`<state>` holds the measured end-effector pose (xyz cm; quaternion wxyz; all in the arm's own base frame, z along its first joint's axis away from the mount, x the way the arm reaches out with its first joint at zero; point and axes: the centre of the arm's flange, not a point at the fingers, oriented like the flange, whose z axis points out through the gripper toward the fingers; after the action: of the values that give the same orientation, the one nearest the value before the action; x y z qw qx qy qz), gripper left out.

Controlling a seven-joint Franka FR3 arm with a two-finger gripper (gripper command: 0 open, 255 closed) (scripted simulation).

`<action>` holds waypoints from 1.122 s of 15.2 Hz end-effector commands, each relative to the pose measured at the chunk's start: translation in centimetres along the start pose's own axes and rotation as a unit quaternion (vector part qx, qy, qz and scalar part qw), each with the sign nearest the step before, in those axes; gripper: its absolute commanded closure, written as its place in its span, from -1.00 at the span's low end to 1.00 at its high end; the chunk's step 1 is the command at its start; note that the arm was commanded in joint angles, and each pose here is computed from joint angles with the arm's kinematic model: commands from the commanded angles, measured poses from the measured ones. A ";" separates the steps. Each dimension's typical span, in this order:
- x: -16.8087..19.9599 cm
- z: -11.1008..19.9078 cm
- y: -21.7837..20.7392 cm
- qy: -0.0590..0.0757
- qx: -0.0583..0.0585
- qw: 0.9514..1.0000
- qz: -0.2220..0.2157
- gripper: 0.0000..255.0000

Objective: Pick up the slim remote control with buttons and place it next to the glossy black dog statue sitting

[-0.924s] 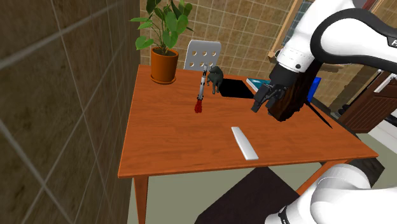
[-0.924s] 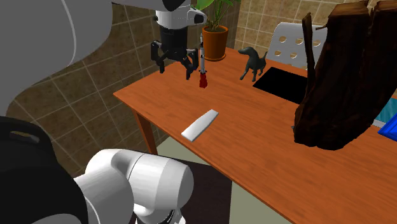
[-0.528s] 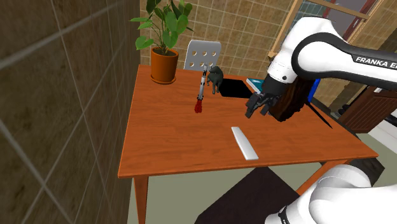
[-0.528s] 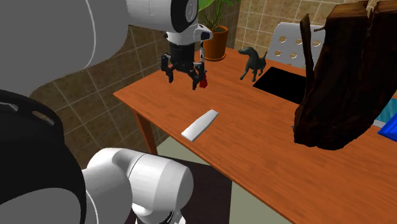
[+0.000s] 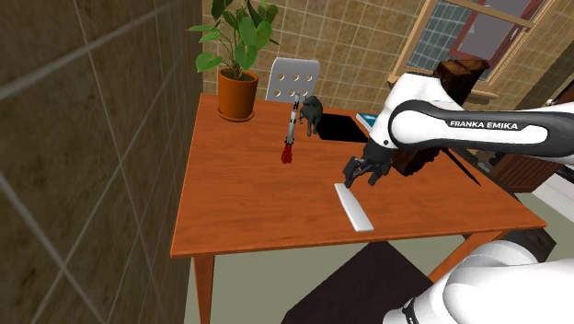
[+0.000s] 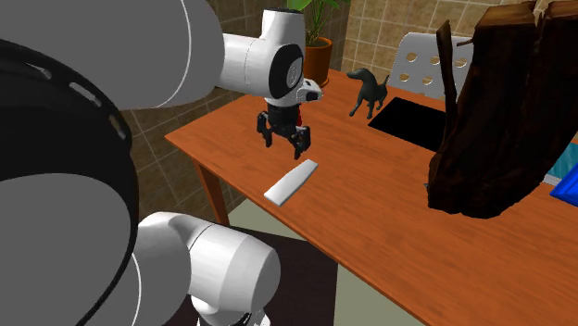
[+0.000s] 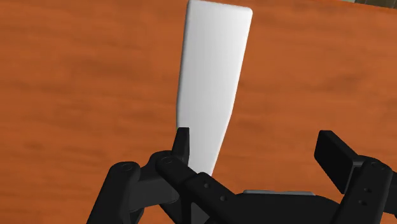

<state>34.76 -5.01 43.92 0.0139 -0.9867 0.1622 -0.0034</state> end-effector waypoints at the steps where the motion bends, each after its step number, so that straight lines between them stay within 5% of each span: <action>1: 0.7 2.4 0.9 -0.001 -0.006 1.000 0.022 -1.00; 5: 1.9 7.1 2.7 -0.004 -0.018 0.998 0.066 -1.00; 17: 1.8 11.1 2.9 -0.004 -0.018 0.998 0.066 -1.00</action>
<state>35.68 -8.05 32.79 -0.0030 -0.9739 0.2269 0.0048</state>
